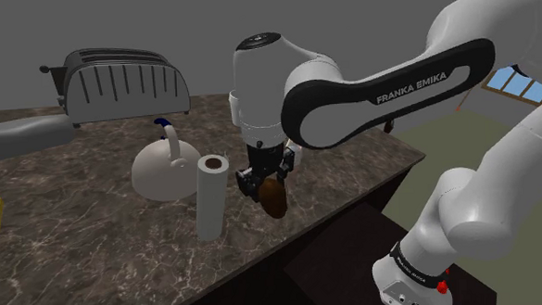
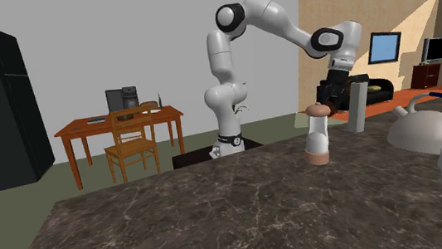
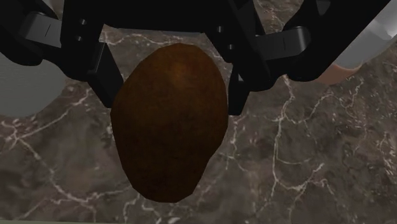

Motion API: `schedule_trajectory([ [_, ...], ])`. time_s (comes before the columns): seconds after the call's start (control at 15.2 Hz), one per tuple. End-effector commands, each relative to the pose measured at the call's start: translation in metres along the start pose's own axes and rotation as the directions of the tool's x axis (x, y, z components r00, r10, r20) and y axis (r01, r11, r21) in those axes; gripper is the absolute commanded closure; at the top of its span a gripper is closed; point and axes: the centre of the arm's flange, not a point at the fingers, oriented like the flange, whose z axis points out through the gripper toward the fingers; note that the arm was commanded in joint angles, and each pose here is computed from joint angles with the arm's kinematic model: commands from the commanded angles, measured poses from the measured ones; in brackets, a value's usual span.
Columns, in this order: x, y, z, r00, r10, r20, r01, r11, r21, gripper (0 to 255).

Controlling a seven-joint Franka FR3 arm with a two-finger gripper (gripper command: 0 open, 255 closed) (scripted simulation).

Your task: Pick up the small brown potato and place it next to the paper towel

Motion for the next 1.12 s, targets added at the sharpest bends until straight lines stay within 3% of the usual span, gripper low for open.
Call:
schedule_trajectory([
  [0.0, 0.001, -0.002, 0.010, 1.000, 0.000, 0.000, 0.000, 1.000, 0.001, 255],
  [0.66, 0.004, -0.016, 0.064, 1.000, 0.000, 0.000, 0.000, 1.000, 0.001, 255],
  [1.06, 0.004, -0.016, 0.064, 1.000, 0.000, 0.000, 0.000, 1.000, 0.001, 255],
])
